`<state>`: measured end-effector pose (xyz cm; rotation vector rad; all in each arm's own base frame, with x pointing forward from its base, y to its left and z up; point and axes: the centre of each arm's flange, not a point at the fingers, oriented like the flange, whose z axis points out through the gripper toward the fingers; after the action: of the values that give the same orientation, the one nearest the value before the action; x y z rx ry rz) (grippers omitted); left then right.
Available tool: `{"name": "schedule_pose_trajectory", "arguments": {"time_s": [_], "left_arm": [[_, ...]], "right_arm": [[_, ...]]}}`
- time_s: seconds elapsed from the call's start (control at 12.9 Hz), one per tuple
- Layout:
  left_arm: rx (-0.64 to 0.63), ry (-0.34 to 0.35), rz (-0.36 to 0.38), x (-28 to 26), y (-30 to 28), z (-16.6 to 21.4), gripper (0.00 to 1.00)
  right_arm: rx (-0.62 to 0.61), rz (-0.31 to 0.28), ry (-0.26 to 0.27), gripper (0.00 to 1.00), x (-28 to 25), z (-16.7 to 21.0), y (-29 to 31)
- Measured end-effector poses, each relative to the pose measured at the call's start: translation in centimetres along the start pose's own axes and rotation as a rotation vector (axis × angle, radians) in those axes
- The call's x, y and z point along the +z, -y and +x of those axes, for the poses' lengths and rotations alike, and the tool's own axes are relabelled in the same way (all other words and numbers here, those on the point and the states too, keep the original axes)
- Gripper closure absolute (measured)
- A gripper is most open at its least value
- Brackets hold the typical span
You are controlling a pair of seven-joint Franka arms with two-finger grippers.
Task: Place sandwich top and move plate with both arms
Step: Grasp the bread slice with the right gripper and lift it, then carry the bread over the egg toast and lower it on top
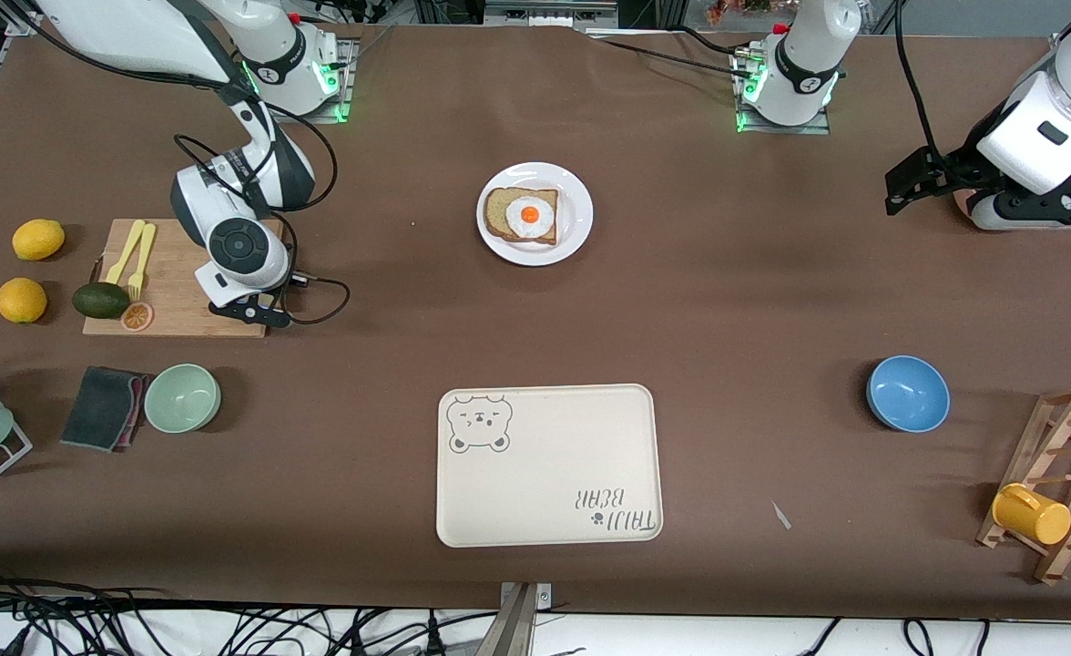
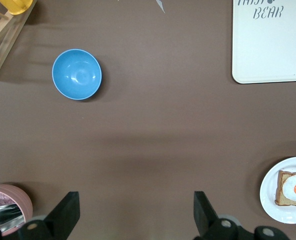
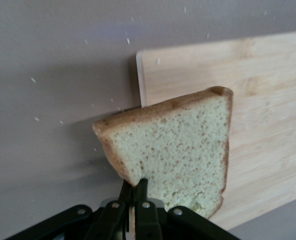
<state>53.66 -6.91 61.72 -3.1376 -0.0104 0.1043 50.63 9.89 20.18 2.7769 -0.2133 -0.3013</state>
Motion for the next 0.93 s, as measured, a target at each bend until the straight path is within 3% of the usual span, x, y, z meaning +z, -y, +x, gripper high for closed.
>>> {"name": "schedule_pose_trajectory", "arguments": {"time_s": [0.47,0.78,0.93], "left_arm": [[-0.009,-0.001,0.003,0.0,-1.9,-0.3,0.0],[-0.017,-0.01,0.001,-0.4,-1.6,-0.2,0.0],[-0.019,-0.01,0.001,-0.5,-1.5,-0.2,0.0]], "right_arm": [[-0.045,0.008,-0.064,0.95,-9.6,0.5,3.9],[-0.062,0.101,-0.096,0.95,-15.6,-5.0,12.1],[-0.077,0.117,-0.115,0.95,-18.0,-8.3,16.4]]}}
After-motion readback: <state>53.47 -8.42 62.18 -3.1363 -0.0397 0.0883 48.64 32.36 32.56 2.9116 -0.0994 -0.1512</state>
